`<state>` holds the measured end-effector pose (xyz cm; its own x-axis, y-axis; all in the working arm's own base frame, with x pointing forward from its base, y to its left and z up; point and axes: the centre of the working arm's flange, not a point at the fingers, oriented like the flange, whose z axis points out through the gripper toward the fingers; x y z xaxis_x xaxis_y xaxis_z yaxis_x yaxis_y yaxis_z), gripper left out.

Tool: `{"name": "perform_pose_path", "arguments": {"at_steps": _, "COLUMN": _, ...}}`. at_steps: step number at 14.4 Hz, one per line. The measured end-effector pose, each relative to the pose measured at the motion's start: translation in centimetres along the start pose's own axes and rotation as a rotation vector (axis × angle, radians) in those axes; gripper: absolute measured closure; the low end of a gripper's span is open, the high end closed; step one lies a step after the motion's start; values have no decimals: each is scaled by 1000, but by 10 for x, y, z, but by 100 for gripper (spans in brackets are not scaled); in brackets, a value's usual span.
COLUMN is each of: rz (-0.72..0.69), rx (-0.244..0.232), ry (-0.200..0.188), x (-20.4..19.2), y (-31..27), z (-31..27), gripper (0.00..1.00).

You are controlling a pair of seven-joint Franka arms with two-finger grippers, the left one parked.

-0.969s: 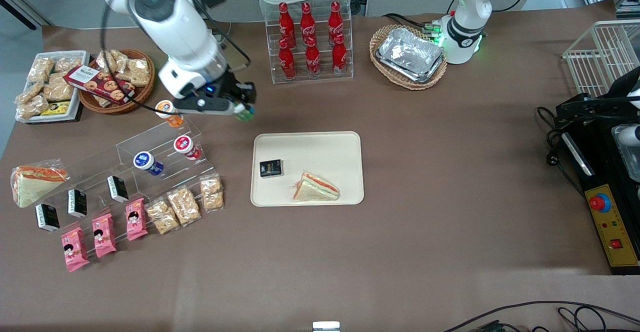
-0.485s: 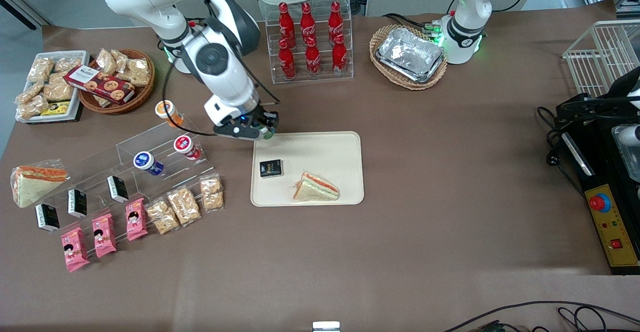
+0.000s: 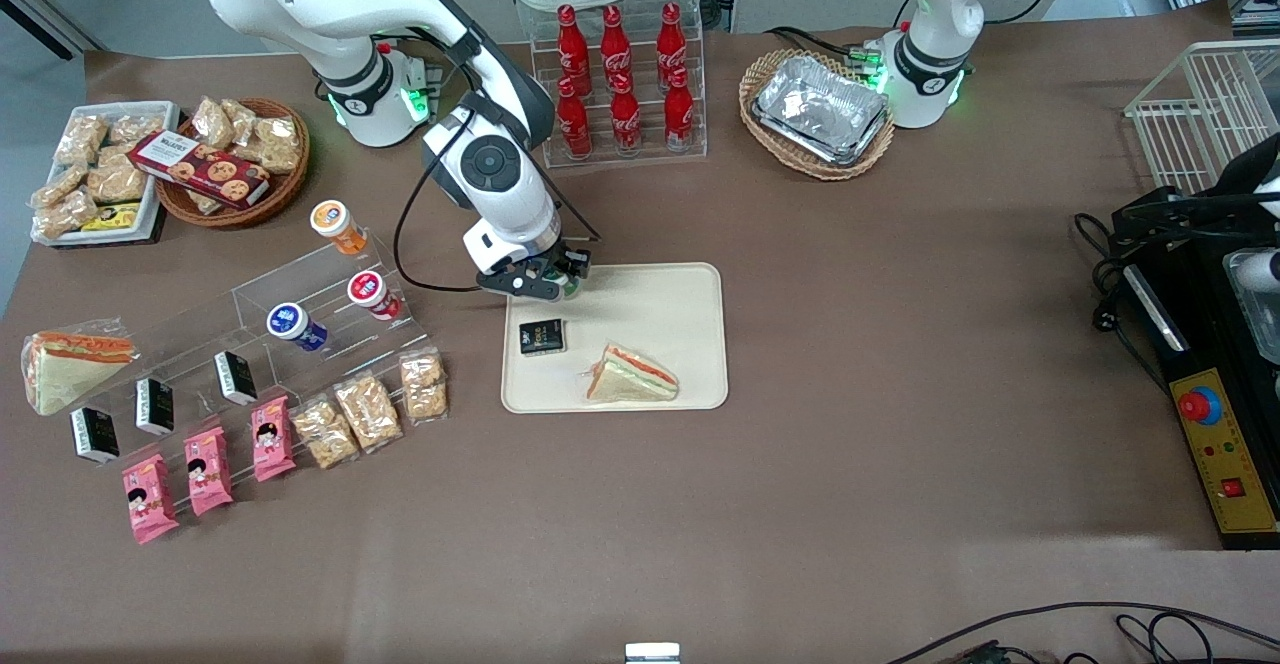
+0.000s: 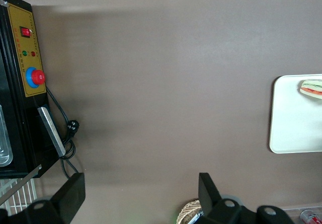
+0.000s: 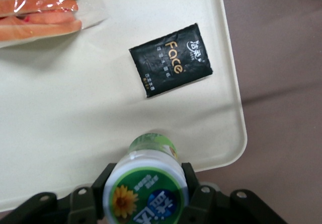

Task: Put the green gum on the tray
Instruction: 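Lower the green bottle onto the tray beside the black packet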

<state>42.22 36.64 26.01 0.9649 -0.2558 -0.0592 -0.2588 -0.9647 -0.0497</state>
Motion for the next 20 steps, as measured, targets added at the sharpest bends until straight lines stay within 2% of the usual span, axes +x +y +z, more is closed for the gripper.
{"name": "perform_pose_path", "arguments": {"at_steps": 6, "rz": -18, "rx": 0, "ry": 27, "x": 4, "y": 0, "z": 20, "gripper": 42}}
{"name": "perform_pose_path", "arguments": {"at_steps": 10, "rz": -19, "rx": -8, "ry": 32, "x": 4, "y": 1, "z": 33, "gripper": 41}}
{"name": "perform_pose_path", "arguments": {"at_steps": 15, "rz": -13, "rx": -6, "ry": 34, "x": 6, "y": 1, "z": 33, "gripper": 0}}
{"name": "perform_pose_path", "arguments": {"at_steps": 20, "rz": -5, "rx": 0, "ry": 42, "x": 11, "y": 1, "z": 29, "gripper": 0}}
